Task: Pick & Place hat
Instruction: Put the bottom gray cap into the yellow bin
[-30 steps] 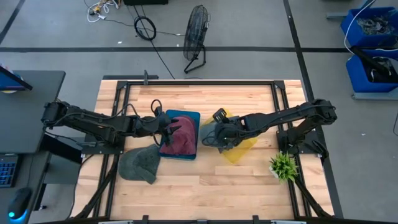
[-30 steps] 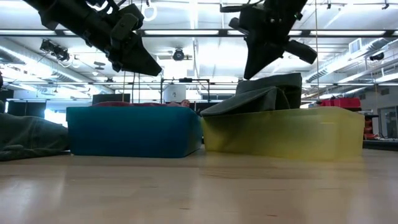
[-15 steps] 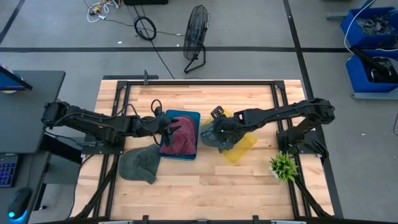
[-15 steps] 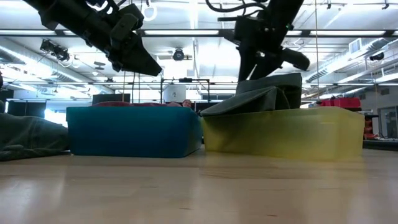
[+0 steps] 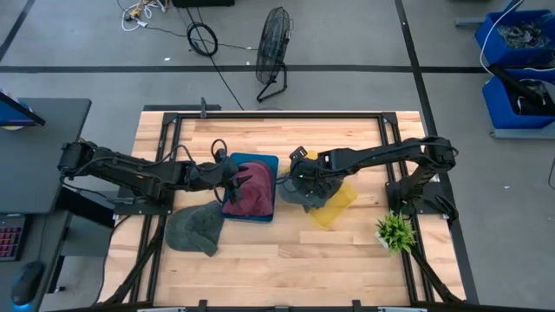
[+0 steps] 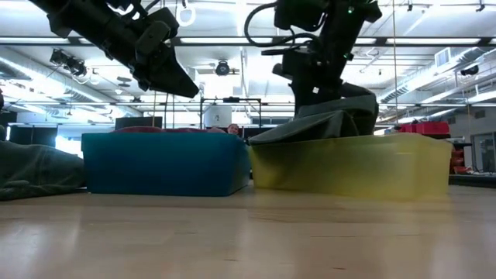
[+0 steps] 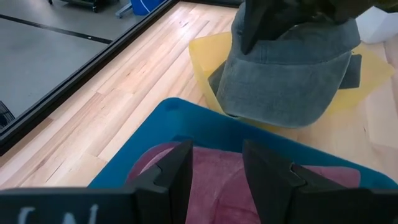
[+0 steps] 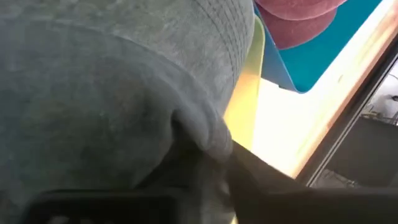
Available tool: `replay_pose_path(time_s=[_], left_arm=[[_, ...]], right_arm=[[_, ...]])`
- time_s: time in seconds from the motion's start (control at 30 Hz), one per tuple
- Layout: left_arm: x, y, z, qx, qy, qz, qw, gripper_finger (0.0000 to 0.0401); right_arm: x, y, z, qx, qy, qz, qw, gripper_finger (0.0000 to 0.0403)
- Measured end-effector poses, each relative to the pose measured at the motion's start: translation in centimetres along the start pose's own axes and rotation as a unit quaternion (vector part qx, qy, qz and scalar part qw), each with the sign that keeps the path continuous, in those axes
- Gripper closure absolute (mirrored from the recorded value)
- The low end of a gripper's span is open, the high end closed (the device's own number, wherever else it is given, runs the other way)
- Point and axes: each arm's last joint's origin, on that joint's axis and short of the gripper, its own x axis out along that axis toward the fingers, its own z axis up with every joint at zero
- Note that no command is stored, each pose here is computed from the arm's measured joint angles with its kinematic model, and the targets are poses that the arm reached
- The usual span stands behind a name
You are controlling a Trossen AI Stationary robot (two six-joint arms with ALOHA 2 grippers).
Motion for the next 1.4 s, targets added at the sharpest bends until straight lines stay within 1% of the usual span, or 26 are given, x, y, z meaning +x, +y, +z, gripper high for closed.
replay_pose_path(time_s=[0.07, 0.1, 0.2, 0.3, 0.37, 0.43, 0.53, 0.6, 0.63, 0.7, 0.73, 0.77, 0.8, 0.9, 1.03, 1.1, 1.2, 1.33, 1.4], left_arm=[[0.0, 0.0, -0.1, 0.000, 0.003, 0.001, 1.000, 0.0256], [0.0, 0.0, -0.1, 0.001, 0.003, 0.001, 1.000, 0.0256], [0.0, 0.0, -0.1, 0.001, 0.004, 0.001, 1.000, 0.0256], [0.0, 0.0, -0.1, 0.001, 0.004, 0.001, 1.000, 0.0256], [0.0, 0.0, -0.1, 0.000, 0.004, 0.001, 1.000, 0.0256], [0.0, 0.0, -0.1, -0.003, 0.005, 0.001, 1.000, 0.0256], [0.0, 0.0, -0.1, -0.003, 0.005, 0.001, 1.000, 0.0256], [0.0, 0.0, -0.1, -0.005, 0.004, 0.001, 1.000, 0.0256], [0.0, 0.0, -0.1, -0.005, 0.004, 0.001, 1.000, 0.0256], [0.0, 0.0, -0.1, -0.006, 0.004, 0.001, 1.000, 0.0256], [0.0, 0.0, -0.1, -0.006, 0.004, 0.001, 1.000, 0.0256], [0.0, 0.0, -0.1, -0.006, 0.004, 0.001, 1.000, 0.0256], [0.0, 0.0, -0.1, -0.007, 0.004, 0.001, 1.000, 0.0256], [0.0, 0.0, -0.1, -0.007, 0.004, 0.001, 1.000, 0.0256], [0.0, 0.0, -0.1, -0.018, 0.005, 0.001, 1.000, 0.0256], [0.0, 0.0, -0.1, -0.018, 0.005, 0.001, 1.000, 0.0256], [0.0, 0.0, -0.1, -0.016, 0.005, 0.001, 1.000, 0.0256], [0.0, 0.0, -0.1, -0.016, 0.005, 0.001, 1.000, 0.0256], [0.0, 0.0, -0.1, -0.016, 0.005, 0.001, 1.000, 0.0256]], right_arm=[[-0.2, 0.1, -0.1, 0.008, 0.002, 0.005, 1.000, 0.0383], [-0.3, 0.2, -0.2, 0.012, 0.006, 0.009, 1.000, 0.0391], [-1.2, 0.6, -0.5, 0.040, 0.023, 0.008, 0.999, 0.0389], [-2.8, 1.0, -0.7, 0.058, 0.045, 0.001, 0.997, 0.0397], [-4.3, 1.0, -0.6, 0.094, 0.041, -0.011, 0.995, 0.0397], [-6.0, 0.9, -0.4, 0.151, 0.026, -0.022, 0.988, 0.0397], [-8.4, 0.8, -0.4, 0.235, 0.012, -0.032, 0.971, 0.0398], [-9.3, 1.2, -0.5, 0.287, 0.015, -0.044, 0.957, 0.0399], [-9.5, 1.4, -0.5, 0.323, 0.015, -0.048, 0.945, 0.0399], [-9.7, 1.7, -0.3, 0.400, 0.010, -0.047, 0.915, 0.0399], [-9.7, 1.8, -0.2, 0.429, 0.010, -0.046, 0.902, 0.0399], [-9.6, 1.9, -0.1, 0.446, 0.011, -0.046, 0.894, 0.0399], [-9.3, 2.1, 0.0, 0.452, 0.011, -0.048, 0.891, 0.0399], [-7.7, 2.7, 0.3, 0.450, 0.019, -0.058, 0.891, 0.0400], [-5.0, 4.2, -0.1, 0.432, 0.055, -0.057, 0.899, 0.0400], [-3.8, 5.0, -0.3, 0.427, 0.069, -0.060, 0.899, 0.0401], [-2.4, 5.9, -0.6, 0.416, 0.079, -0.081, 0.902, 0.0401], [-0.7, 6.6, -0.4, 0.389, 0.060, -0.077, 0.916, 0.0401], [0.3, 7.2, -0.5, 0.358, 0.064, -0.065, 0.929, 0.0401]])
